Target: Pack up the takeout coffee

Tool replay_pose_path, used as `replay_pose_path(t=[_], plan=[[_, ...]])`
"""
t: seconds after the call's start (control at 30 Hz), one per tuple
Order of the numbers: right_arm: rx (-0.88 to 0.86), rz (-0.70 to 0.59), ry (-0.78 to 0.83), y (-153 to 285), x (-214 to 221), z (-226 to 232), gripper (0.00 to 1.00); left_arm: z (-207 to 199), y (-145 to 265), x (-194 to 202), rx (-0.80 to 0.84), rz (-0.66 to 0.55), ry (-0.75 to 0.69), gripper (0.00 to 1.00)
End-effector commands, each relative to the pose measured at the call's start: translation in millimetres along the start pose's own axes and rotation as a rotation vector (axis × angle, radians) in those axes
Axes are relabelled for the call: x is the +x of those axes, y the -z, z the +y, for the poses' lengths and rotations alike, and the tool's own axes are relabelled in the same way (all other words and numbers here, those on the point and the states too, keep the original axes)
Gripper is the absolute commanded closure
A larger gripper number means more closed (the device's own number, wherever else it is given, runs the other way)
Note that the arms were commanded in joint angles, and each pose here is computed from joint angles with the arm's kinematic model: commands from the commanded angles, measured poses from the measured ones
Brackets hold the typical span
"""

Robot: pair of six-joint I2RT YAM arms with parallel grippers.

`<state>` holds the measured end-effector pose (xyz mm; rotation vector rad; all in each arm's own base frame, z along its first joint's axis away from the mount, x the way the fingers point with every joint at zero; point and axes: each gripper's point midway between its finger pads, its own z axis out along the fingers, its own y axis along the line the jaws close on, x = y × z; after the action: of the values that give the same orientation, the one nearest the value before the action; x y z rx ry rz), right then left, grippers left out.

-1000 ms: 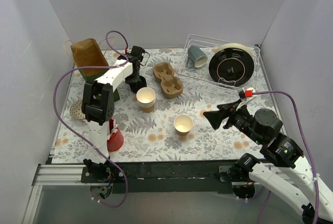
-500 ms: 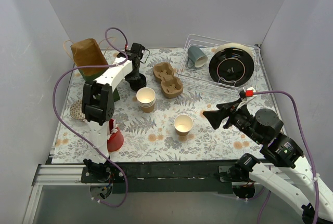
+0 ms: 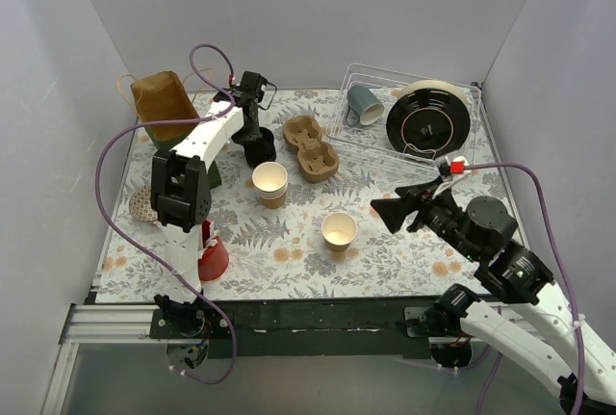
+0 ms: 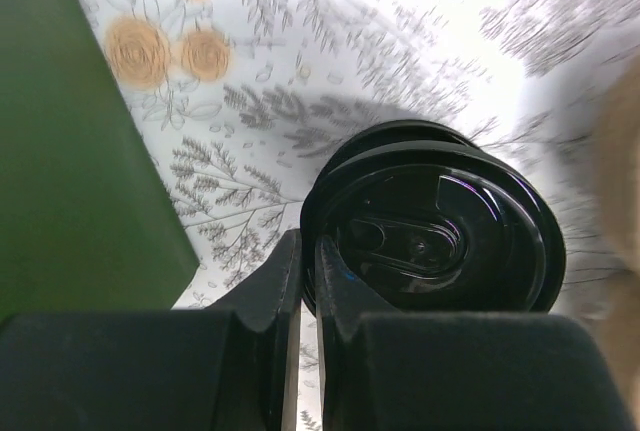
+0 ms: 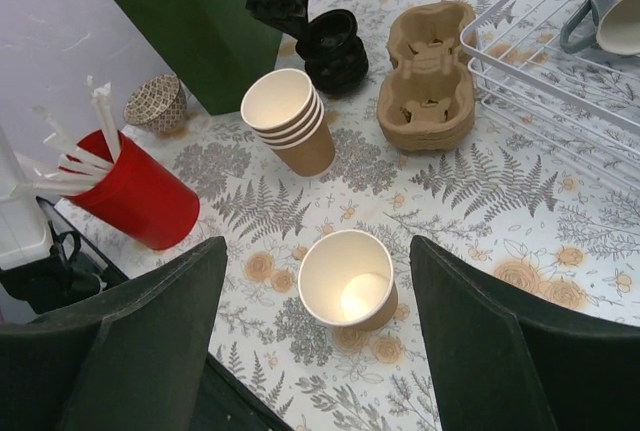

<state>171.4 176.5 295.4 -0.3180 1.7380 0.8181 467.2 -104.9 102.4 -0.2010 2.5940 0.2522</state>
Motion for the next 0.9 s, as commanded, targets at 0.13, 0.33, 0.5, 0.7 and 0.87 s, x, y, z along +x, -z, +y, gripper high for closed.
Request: replay_pose_path(t=[0.13, 0.33, 0.5, 0.7, 0.87], plan=[[0.108, -0.066, -0.037, -79.7, -20.9, -13.1, 0.20, 1.7, 38.2, -32.3, 0.056, -0.088, 0.092, 1.00], [0.045, 0.029, -0.051, -133.1, -8.7, 1.4, 0.20, 6.0, 42.3, -35.6, 0.042, -0.086, 0.089, 1.00], [-0.005, 0.031, -0.036, -128.9, -5.8, 7.9, 0.20, 6.6, 61.5, -50.3, 0.071, -0.121, 0.087, 1.00], [0.005, -0.040, 0.014, -111.8, -29.4, 8.2, 0.19, -9.1, 104.7, -65.5, 0.243, -0.177, 0.104, 1.00], [-0.144, -0.122, 0.131, -104.4, -55.8, 36.5, 0.19, -41.3, 154.9, -47.1, 0.555, -0.180, 0.054, 1.00]])
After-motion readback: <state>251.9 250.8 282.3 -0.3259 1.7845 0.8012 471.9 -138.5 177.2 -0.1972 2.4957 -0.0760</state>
